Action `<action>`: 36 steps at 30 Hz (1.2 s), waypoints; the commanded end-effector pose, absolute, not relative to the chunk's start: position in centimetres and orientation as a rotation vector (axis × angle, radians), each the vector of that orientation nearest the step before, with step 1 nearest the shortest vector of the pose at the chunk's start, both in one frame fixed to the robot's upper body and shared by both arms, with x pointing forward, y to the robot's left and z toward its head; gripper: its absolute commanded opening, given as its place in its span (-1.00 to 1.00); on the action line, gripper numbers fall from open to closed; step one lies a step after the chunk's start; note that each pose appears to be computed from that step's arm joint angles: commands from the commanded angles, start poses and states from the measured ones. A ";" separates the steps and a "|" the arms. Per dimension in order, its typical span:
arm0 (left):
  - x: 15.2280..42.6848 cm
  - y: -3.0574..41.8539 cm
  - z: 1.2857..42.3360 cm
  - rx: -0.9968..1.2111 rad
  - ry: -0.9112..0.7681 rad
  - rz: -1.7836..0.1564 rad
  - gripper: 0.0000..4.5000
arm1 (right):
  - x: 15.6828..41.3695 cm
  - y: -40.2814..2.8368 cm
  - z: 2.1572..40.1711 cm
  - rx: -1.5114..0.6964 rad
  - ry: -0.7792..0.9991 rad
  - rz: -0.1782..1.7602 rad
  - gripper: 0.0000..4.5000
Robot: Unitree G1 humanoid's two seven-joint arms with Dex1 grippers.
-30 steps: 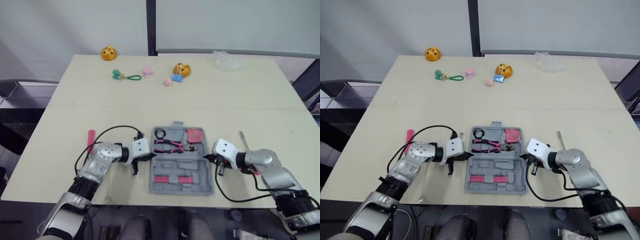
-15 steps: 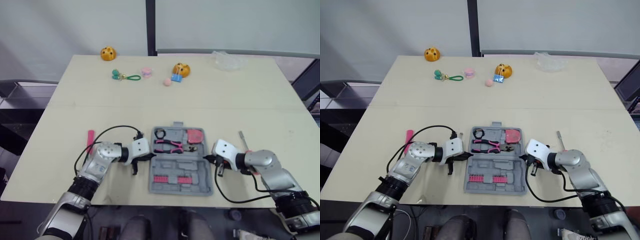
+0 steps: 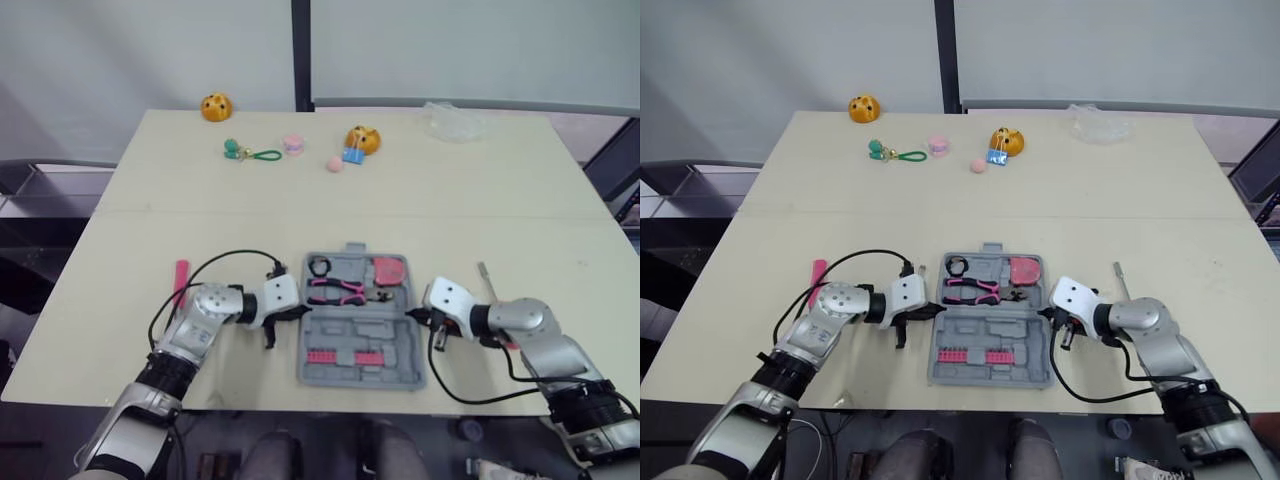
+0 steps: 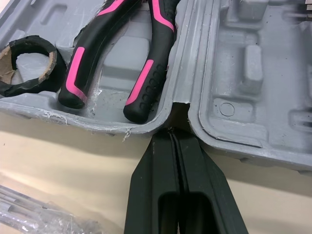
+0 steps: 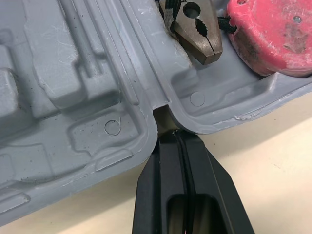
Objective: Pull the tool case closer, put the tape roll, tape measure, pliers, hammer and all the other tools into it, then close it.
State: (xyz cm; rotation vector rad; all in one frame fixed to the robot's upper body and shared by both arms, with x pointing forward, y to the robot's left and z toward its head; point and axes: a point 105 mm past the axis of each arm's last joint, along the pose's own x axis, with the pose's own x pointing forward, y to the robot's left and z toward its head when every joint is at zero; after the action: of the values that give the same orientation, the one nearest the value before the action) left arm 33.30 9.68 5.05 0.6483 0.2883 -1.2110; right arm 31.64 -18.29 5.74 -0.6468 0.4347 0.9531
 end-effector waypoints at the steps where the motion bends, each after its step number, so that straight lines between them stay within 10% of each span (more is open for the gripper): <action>1: 33.4 9.3 5.4 0.653 0.274 -1.203 -0.97 | 32.2 -17.5 7.5 -0.668 0.348 0.948 -1.00; 13: 28.1 17.3 11.6 0.349 0.175 -1.119 -0.97 | 28.5 -24.6 13.1 -0.586 0.338 0.742 -1.00; 23: 22.6 35.4 12.2 0.153 0.357 -0.451 0.78 | 21.8 -38.1 16.3 -0.400 0.429 0.326 0.98; 31: 20.6 42.1 12.3 0.122 0.355 -0.110 0.99 | 21.8 -42.2 16.6 -0.393 0.410 0.183 1.00; 36: 22.6 37.3 12.5 0.106 0.327 -0.197 0.99 | 23.9 -37.8 18.4 -0.341 0.303 0.323 1.00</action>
State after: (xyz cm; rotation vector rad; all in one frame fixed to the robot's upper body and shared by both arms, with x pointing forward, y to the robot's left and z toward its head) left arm 22.01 38.69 11.44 0.0877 0.3552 -0.1742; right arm 23.48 -39.21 16.98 -0.3414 0.3593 0.2831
